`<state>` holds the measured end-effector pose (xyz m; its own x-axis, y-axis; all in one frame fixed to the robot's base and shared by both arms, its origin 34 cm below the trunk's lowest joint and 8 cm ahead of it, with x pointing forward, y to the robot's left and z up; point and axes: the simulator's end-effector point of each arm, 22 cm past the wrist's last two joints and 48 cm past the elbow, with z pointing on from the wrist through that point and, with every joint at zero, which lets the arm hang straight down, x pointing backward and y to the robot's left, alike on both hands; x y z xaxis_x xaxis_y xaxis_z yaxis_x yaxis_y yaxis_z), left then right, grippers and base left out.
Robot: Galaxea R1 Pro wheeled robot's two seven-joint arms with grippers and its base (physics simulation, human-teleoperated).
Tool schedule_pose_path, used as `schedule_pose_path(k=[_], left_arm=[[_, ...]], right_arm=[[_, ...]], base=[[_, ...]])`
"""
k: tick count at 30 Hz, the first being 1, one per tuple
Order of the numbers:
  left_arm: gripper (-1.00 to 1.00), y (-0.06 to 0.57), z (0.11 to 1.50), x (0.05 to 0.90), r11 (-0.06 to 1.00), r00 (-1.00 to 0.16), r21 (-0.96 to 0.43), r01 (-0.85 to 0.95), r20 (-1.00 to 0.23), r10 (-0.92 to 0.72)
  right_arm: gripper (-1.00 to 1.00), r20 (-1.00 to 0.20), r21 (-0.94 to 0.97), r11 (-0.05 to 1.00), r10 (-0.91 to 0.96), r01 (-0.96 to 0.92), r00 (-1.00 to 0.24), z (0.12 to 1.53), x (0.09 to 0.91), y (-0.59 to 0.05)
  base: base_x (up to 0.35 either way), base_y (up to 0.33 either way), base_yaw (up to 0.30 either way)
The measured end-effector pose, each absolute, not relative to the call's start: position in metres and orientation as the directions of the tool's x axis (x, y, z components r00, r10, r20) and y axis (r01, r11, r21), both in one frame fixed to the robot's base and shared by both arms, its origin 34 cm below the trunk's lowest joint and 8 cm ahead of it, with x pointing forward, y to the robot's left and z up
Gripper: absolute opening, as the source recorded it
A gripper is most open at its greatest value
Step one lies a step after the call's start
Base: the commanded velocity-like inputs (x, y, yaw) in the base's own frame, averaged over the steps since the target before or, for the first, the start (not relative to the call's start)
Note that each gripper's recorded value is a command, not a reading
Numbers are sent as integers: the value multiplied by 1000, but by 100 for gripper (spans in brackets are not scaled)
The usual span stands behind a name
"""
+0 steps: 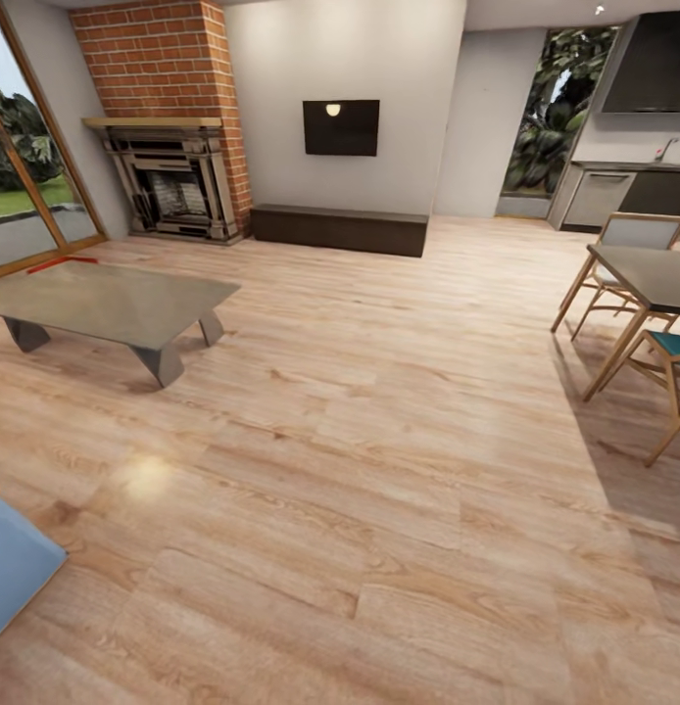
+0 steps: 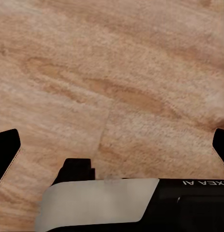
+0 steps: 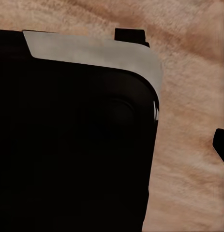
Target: Move the two storage containers from the living room to the garage. In the garage, place one container on the floor and stack the other container on top of it (either order is fine).
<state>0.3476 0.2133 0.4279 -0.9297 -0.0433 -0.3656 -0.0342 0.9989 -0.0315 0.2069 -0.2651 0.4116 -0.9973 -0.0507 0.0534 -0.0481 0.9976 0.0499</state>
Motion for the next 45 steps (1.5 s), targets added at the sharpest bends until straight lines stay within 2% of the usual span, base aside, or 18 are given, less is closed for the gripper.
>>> schedule_pose_path(k=[45], left_arm=[[100,213,428,348,999,-930,-32,-33,-366,-42]], right_arm=[[100,54,49,998,-45,-43,-998,412,206,-264]], base=[[344,0,0]])
